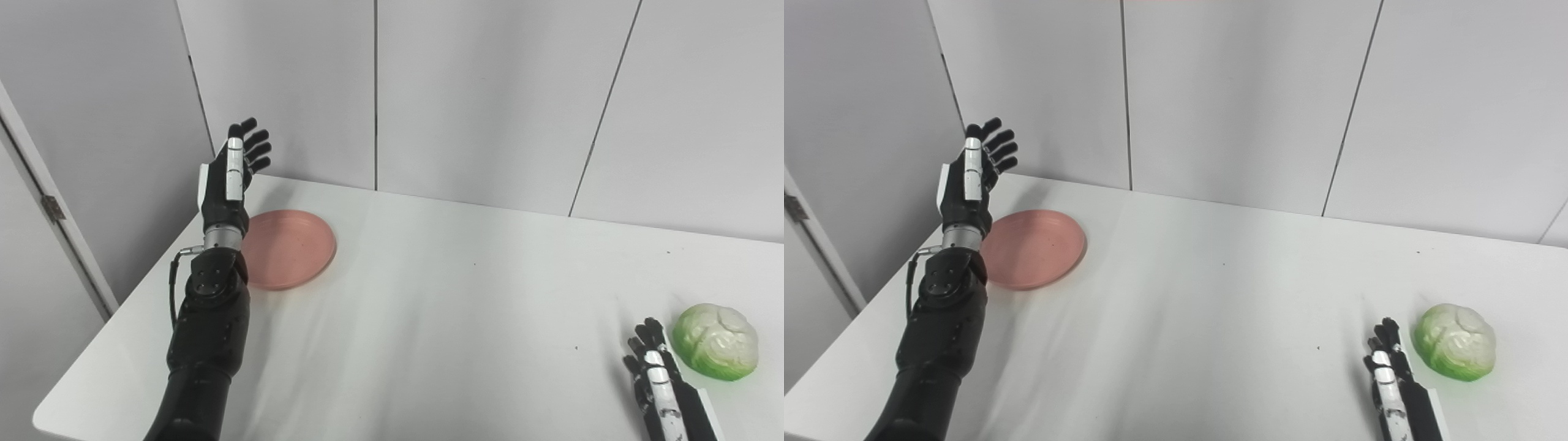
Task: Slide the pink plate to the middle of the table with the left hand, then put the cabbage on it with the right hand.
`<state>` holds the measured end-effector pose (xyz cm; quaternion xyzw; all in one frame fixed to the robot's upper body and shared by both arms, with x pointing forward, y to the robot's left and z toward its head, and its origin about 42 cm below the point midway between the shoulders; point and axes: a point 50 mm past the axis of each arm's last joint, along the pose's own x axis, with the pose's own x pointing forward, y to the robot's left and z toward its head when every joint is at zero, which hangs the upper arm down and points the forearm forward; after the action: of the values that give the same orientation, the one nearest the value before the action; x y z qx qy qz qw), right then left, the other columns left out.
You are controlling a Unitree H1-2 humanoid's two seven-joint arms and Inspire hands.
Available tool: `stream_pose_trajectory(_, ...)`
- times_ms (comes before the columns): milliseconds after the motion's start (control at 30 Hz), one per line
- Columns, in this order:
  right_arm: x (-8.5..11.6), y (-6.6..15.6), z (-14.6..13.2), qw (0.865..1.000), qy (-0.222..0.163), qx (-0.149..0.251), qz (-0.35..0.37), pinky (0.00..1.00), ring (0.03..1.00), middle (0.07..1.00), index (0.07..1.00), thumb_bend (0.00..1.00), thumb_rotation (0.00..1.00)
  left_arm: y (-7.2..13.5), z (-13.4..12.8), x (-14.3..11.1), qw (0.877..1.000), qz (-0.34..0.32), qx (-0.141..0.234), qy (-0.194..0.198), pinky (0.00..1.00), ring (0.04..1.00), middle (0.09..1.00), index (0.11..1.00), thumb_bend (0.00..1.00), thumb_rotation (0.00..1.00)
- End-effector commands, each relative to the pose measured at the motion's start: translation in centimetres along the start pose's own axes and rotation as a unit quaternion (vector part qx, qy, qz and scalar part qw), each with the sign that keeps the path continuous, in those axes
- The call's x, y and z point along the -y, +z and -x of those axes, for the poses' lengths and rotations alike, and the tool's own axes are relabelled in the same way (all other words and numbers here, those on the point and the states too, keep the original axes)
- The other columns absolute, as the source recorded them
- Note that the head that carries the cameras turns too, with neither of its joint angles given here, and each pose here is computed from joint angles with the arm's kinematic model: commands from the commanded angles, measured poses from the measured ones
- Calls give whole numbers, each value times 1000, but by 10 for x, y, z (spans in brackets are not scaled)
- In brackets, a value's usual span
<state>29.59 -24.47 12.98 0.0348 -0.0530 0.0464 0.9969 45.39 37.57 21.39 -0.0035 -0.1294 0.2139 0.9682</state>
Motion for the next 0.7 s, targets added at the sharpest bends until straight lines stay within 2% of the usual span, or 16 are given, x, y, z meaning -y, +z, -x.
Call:
stream_pose_trajectory(0, -1, 14, -6, 999, 5, 40, 2, 1000, 1000, 1000, 1000, 531, 861, 29, -26, -12, 998, -16, 55, 13, 784, 752, 754, 767, 710, 1000)
stream_pose_trajectory(167, 0, 16, -4, 999, 8, 36, -10, 1000, 1000, 1000, 1000, 523, 851, 10, -33, -37, 997, -50, 42, 32, 785, 752, 754, 767, 691, 1000)
stream_pose_trajectory(333, 1, 18, -1, 999, 9, 37, -4, 1000, 1000, 1000, 1000, 514, 861, -5, -28, -48, 997, -63, 24, 40, 827, 777, 769, 775, 677, 1000)
stream_pose_trajectory(533, -2, 25, 5, 1000, 6, 30, -7, 1000, 1000, 1000, 1000, 507, 866, -21, -21, -54, 996, -82, 8, 45, 761, 774, 770, 780, 685, 1000)
stream_pose_trajectory(667, 1, 27, 7, 999, 7, 27, -18, 1000, 1000, 1000, 1000, 463, 883, -25, -21, -48, 998, -49, -1, 45, 785, 793, 783, 787, 702, 1000)
